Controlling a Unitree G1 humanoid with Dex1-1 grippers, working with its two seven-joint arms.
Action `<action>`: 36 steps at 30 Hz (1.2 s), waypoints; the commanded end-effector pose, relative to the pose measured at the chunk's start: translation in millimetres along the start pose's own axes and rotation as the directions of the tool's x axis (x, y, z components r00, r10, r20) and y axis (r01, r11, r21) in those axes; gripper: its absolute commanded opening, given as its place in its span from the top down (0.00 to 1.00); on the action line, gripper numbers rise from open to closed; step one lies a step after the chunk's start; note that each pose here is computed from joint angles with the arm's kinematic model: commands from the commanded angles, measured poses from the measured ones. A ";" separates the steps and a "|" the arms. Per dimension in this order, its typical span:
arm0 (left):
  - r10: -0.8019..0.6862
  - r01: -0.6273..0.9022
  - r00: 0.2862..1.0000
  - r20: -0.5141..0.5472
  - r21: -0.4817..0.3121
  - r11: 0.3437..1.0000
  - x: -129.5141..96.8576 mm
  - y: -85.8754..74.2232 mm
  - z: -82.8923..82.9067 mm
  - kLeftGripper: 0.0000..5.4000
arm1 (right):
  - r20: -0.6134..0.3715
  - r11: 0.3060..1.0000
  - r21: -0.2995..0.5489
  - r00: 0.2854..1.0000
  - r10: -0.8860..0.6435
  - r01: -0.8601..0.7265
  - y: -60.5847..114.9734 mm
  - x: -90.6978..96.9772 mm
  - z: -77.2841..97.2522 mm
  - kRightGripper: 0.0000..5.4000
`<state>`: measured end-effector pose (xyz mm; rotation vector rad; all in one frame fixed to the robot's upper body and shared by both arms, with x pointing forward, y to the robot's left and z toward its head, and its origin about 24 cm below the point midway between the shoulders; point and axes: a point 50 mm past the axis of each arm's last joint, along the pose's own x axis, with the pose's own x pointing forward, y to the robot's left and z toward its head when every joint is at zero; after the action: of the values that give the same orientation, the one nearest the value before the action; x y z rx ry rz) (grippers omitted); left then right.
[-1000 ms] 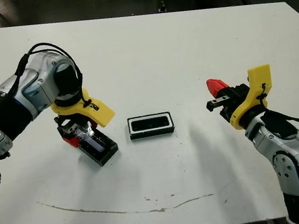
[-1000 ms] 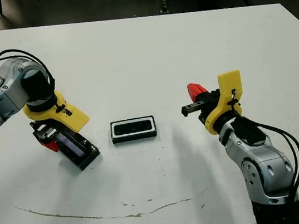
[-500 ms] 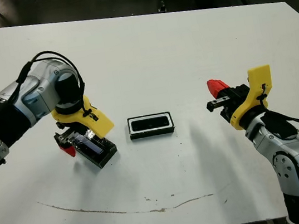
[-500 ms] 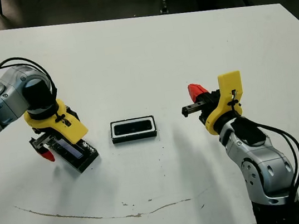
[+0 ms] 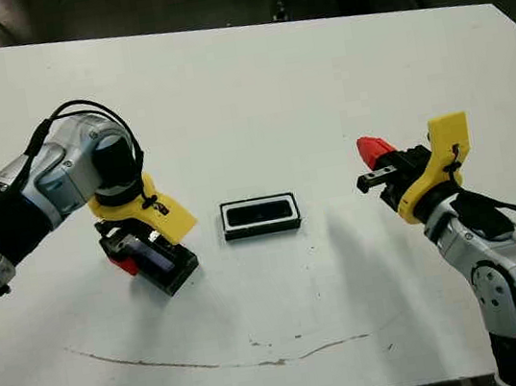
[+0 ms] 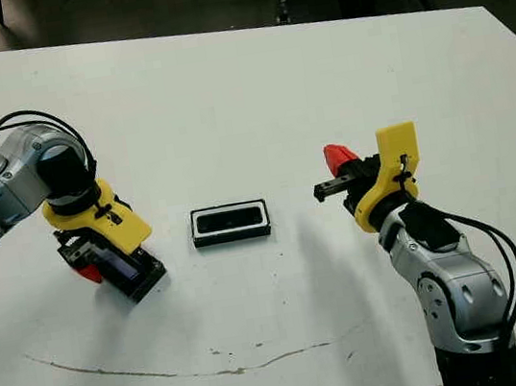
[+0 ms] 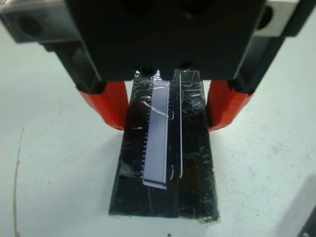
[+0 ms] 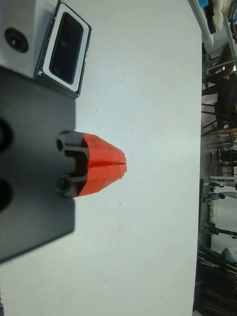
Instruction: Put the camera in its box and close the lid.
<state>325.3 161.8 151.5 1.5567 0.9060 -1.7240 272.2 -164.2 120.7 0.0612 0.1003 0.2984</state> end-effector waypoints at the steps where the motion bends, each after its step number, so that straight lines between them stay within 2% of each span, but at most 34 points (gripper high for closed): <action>1: -0.004 0.005 1.000 0.023 -0.016 1.000 9.5 0.1 -2.2 0.41 | -0.011 1.000 -0.008 1.000 -0.015 0.015 -3.6 -2.9 -0.7 1.00; 6: 0.026 -0.028 0.999 0.032 0.067 0.997 12.8 0.9 -1.2 0.41 | -0.010 1.000 -0.008 1.000 -0.011 0.011 -3.6 -2.9 -0.5 1.00; 10: 0.029 -0.030 0.999 0.020 0.045 0.999 14.9 1.6 -2.3 0.41 | -0.008 1.000 -0.003 1.000 -0.007 0.007 -3.1 -2.6 -1.3 1.00; 13: 0.052 -0.051 0.998 0.038 -0.021 0.998 9.8 3.2 -7.0 0.41 | -0.010 1.000 0.002 1.000 -0.006 0.006 -2.8 -2.4 -1.5 1.00; 17: 0.112 -0.092 0.988 0.102 -0.186 0.978 -2.8 9.6 -19.5 0.41 | -0.012 1.000 0.005 1.000 -0.008 0.008 -2.5 -2.4 -2.3 1.00; 21: 0.165 -0.106 0.970 0.176 -0.301 0.948 -12.4 14.9 -31.5 0.41 | -0.013 1.000 0.015 1.000 -0.002 0.003 -1.5 -2.3 -3.1 1.00; 26: 0.274 -0.178 0.921 0.277 -0.326 0.928 -26.3 15.6 -38.7 0.41 | -0.017 1.000 0.014 1.000 -0.006 0.006 -1.2 -2.3 -3.5 1.00; 30: 0.325 -0.223 0.903 0.282 -0.340 0.914 -36.1 14.9 -44.0 0.41 | -0.016 1.000 0.022 1.000 -0.010 0.010 -0.7 -2.6 -4.1 1.00; 36: 0.400 -0.223 0.848 0.349 -0.451 0.864 -39.6 13.3 -50.7 0.41 | -0.020 1.000 0.022 1.000 -0.009 0.009 0.3 -2.7 -4.6 1.00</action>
<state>366.8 198.2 182.8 0.9609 0.6823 -1.4555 271.1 -162.3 119.4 0.0797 0.1034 0.3027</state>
